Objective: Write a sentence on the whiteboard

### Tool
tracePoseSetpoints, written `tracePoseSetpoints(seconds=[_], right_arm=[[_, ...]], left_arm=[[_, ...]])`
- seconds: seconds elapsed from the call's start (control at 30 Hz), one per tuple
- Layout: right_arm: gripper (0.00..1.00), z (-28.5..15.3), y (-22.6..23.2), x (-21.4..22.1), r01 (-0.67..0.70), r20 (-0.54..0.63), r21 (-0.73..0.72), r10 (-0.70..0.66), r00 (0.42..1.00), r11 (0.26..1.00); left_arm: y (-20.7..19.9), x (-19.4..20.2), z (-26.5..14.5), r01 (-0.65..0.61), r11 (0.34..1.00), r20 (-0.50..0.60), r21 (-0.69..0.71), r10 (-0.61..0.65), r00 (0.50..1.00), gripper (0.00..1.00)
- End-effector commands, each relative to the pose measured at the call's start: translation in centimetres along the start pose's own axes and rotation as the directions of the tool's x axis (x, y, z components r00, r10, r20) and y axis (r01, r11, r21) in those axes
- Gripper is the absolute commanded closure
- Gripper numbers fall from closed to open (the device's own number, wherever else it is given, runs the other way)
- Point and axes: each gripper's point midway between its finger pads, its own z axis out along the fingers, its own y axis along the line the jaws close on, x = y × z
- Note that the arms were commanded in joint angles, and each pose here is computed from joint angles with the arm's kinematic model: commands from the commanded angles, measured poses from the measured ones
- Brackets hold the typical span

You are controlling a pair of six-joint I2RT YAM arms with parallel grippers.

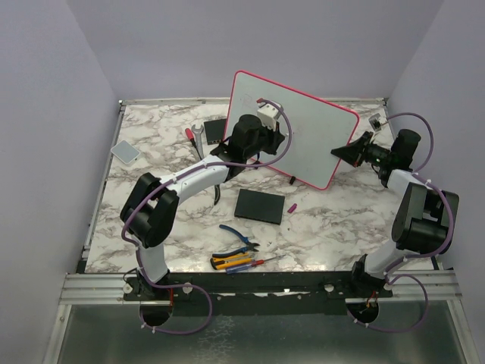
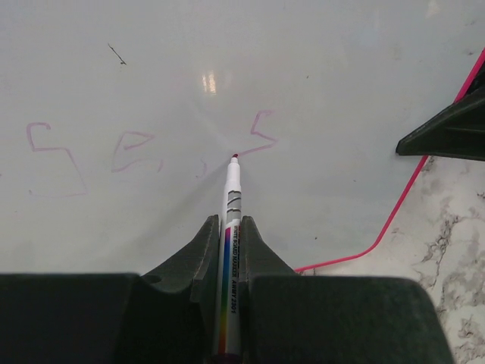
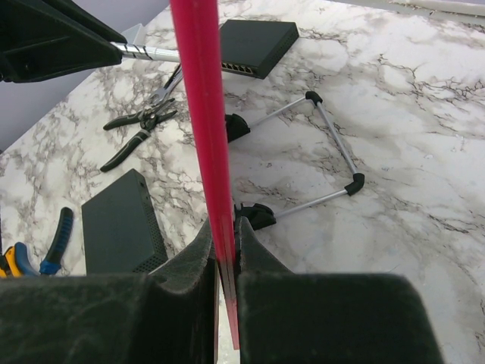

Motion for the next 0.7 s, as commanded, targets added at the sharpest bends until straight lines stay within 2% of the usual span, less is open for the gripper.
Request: tracePoseSetpoints(seconds=[0.0, 0.4, 0.67], right_arm=[[0.99, 0.1, -1.5, 2.2, -0.054, -0.031, 0.072, 0.056, 0.998, 0.996], [0.99, 0.1, -1.5, 2.2, -0.056, -0.032, 0.072, 0.059, 0.998, 0.996], [0.99, 0.1, -1.5, 2.1, -0.055, -0.030, 0.072, 0.058, 0.998, 0.996]], left_arm=[[0.0, -2.6, -1.1, -0.037, 0.999, 0.042, 0.009, 0.036, 0.998, 1.00], [-0.2, -6.6, -4.2, -0.062, 0.998, 0.088, -0.013, 0.063, 0.994, 1.00], [-1.2, -8.8, -3.9, -0.051, 0.999, 0.135, 0.006, 0.050, 0.990, 1.00]])
